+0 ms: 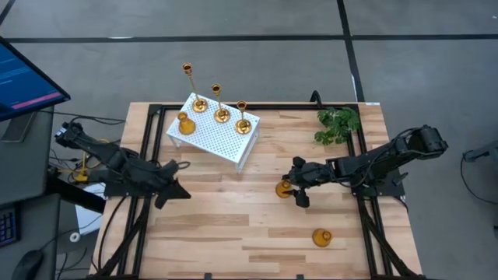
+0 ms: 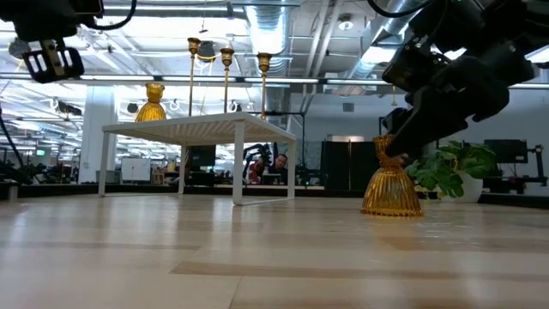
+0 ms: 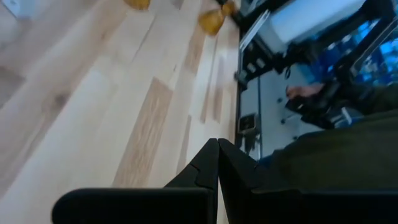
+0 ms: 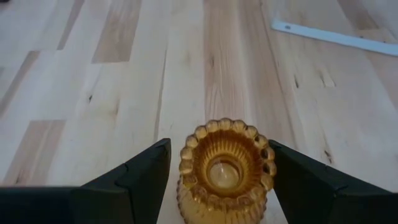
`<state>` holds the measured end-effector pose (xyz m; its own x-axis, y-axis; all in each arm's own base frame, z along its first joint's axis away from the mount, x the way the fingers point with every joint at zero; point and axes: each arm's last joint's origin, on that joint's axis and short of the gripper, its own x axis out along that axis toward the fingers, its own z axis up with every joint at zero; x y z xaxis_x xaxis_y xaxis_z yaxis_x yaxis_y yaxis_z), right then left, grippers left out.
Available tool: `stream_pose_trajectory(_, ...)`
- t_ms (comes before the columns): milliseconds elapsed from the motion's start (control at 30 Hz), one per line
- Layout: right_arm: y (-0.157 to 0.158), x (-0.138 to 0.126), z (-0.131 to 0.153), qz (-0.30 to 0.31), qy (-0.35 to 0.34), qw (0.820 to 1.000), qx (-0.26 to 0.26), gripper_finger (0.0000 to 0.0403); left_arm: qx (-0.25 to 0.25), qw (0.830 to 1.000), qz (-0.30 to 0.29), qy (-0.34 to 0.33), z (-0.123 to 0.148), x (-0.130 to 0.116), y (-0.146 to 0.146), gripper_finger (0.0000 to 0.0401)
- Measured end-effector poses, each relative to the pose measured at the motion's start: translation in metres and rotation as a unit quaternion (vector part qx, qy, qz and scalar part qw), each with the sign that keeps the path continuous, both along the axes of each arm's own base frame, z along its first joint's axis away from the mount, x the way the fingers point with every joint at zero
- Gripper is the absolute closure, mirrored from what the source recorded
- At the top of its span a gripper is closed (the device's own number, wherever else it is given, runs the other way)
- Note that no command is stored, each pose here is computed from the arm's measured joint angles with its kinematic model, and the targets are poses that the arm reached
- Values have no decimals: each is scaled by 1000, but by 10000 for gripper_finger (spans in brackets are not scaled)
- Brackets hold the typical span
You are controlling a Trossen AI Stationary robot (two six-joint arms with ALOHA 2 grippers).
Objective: Pick & Place candle stick holders
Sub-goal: Put the top brown glass candle holder on the shelf aligned with the other brown glass candle holder
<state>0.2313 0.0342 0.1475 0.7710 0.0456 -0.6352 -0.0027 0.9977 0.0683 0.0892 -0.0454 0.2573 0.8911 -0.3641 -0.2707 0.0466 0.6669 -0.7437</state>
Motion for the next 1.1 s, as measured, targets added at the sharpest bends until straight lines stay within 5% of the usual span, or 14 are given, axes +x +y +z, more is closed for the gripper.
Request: stream_pose_trajectory(1100,-3,2,2,10,-15,1000,-20,154,156,984,-22,-86,3,-12,8,393)
